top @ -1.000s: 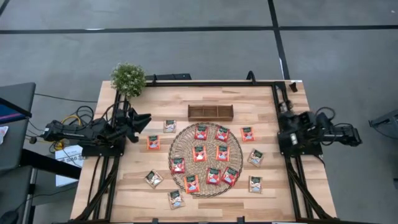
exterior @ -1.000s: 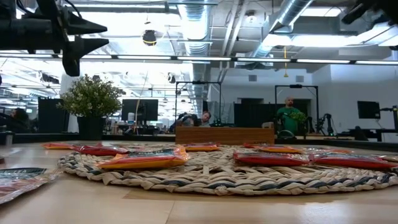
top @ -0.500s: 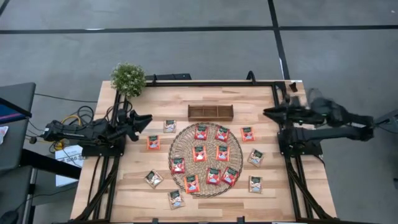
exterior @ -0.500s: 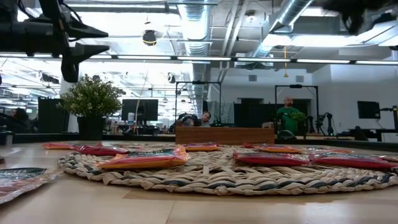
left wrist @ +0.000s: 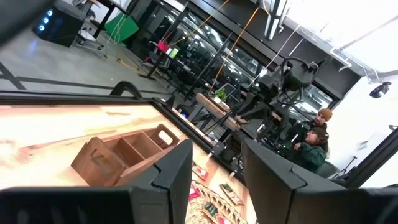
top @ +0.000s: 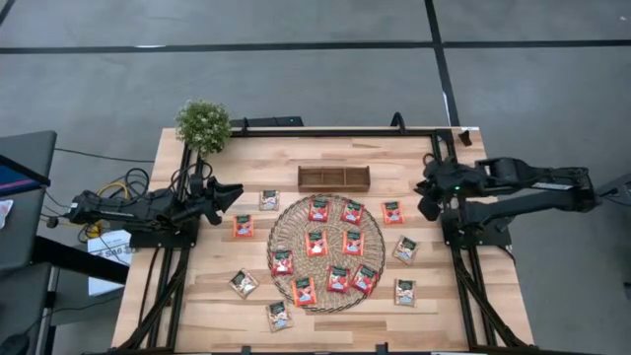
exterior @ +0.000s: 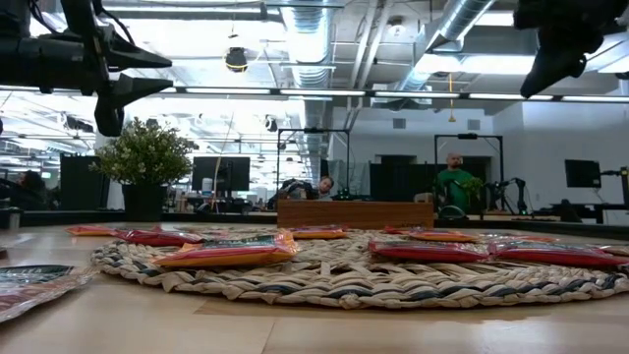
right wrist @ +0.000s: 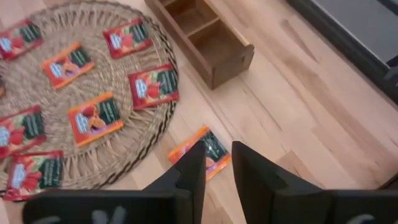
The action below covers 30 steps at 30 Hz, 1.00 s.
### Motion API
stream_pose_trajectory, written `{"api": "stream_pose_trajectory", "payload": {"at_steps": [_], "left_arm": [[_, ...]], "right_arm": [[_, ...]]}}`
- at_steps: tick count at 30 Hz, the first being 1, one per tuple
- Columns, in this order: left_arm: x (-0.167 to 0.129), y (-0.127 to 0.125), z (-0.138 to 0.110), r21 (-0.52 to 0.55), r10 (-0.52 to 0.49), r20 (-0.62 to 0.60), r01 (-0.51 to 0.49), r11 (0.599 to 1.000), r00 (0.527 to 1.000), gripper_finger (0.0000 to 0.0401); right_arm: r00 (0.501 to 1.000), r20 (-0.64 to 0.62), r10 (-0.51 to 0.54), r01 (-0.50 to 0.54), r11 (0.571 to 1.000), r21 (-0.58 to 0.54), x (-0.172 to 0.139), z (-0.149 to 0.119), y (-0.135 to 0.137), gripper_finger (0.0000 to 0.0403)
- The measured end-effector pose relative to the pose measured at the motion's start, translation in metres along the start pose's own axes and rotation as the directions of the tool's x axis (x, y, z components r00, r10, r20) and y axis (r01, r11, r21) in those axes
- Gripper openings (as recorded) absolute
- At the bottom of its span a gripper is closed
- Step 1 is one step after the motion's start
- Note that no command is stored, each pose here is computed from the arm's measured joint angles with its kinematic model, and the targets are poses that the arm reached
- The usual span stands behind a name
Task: Pick & Place Tea
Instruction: Put the orange tea bag into the right section of the wooden organizer
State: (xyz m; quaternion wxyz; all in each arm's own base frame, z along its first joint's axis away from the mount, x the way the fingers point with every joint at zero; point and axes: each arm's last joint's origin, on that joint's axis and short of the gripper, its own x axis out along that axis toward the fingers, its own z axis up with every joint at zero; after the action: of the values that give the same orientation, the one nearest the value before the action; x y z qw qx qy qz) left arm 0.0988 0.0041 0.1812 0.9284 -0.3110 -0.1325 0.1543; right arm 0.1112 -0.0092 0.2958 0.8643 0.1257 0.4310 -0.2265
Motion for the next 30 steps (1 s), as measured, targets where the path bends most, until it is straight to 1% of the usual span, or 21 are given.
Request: {"api": "stream_pose_trajectory", "payload": {"at_steps": [3, 6, 10, 13, 15, 18, 22, 25, 28, 30], "left_arm": [[0.0, 0.0, 0.0, 0.001, 0.0, -0.001, 0.0, 1.0, 1.0, 0.0131], [0.0, 0.0, 0.0, 0.001, 0.001, -0.002, -0.001, 1.0, 1.0, 0.0131], [0.0, 0.001, -0.001, -0.037, 0.0, -0.018, -0.001, 0.999, 1.0, 0.0131], [0.0, 0.0, -0.002, -0.06, -0.026, -0.042, 0.023, 0.998, 0.999, 0.0131], [0.0, 0.0, -0.003, -0.067, -0.042, -0.053, 0.038, 0.997, 0.998, 0.0131], [0.0, 0.0, -0.003, -0.067, -0.044, -0.055, 0.04, 0.997, 0.998, 0.0131], [0.0, 0.0, -0.004, -0.07, -0.037, -0.064, 0.032, 0.997, 0.997, 0.0131], [0.0, 0.001, -0.005, -0.072, -0.03, -0.073, 0.025, 0.997, 0.997, 0.0131], [0.0, 0.001, -0.005, -0.071, -0.028, -0.074, 0.023, 0.997, 0.997, 0.0131], [0.0, 0.001, -0.005, -0.069, -0.025, -0.076, 0.019, 0.997, 0.997, 0.0131]], "right_arm": [[0.998, -0.06, -0.033, 0.031, 0.999, -0.032, 0.013, 0.004, 0.004, 0.0111], [0.99, -0.119, -0.078, 0.07, 0.995, -0.07, 0.03, 0.006, 0.005, 0.0157], [0.968, -0.205, -0.148, 0.123, 0.984, -0.13, 0.051, 0.008, -0.001, 0.0221], [0.957, -0.24, -0.161, 0.124, 0.979, -0.162, 0.065, 0.016, -0.007, 0.0252], [0.96, -0.254, -0.117, 0.074, 0.982, -0.174, 0.074, 0.022, -0.012, 0.0261], [0.955, -0.293, -0.04, -0.005, 0.988, -0.154, 0.088, 0.029, -0.021, 0.0264], [0.929, -0.371, 0.005, -0.052, 0.992, -0.116, 0.107, 0.032, -0.036, 0.0264], [0.908, -0.414, 0.061, -0.097, 0.993, -0.065, 0.12, 0.033, -0.046, 0.0264], [0.891, -0.443, 0.102, -0.129, 0.991, -0.03, 0.132, 0.034, -0.051, 0.0264], [0.879, -0.465, 0.106, -0.132, 0.991, -0.025, 0.141, 0.034, -0.051, 0.0264]]}}
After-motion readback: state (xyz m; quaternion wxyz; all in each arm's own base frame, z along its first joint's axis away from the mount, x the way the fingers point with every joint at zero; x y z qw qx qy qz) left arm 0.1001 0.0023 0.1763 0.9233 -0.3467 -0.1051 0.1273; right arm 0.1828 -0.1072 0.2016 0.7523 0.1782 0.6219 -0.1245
